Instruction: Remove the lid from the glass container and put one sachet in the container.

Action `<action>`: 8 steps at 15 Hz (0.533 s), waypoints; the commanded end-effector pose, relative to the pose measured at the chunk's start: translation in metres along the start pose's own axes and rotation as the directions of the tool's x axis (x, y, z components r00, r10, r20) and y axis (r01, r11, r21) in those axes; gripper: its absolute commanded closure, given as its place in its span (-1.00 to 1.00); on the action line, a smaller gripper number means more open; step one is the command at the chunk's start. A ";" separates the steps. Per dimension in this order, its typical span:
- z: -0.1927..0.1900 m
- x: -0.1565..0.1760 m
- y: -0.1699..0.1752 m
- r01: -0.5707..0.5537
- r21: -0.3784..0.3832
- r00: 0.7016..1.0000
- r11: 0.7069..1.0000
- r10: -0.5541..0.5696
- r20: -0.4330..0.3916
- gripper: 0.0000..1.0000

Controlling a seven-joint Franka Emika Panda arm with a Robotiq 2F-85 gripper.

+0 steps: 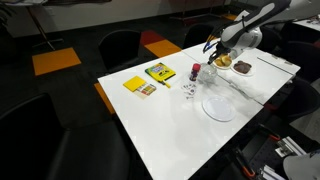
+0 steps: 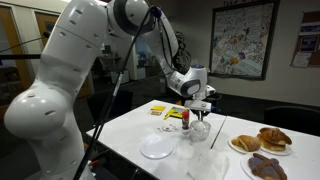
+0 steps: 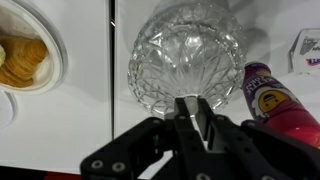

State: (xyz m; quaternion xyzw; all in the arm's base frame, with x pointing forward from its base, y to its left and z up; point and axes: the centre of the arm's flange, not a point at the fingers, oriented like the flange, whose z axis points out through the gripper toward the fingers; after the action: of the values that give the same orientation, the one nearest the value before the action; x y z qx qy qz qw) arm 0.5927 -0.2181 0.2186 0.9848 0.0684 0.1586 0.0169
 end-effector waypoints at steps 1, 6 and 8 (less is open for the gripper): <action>-0.013 0.019 0.002 -0.001 0.017 1.000 1.000 0.002 -0.031 0.92; -0.021 0.047 -0.005 0.015 0.018 0.997 1.000 -0.014 -0.071 0.92; -0.019 0.058 0.001 0.019 0.012 0.996 1.000 -0.017 -0.088 0.92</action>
State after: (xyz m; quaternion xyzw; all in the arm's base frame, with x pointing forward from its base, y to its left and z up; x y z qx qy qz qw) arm 0.6233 -0.2030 0.2489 0.9780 0.0780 0.1930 0.0128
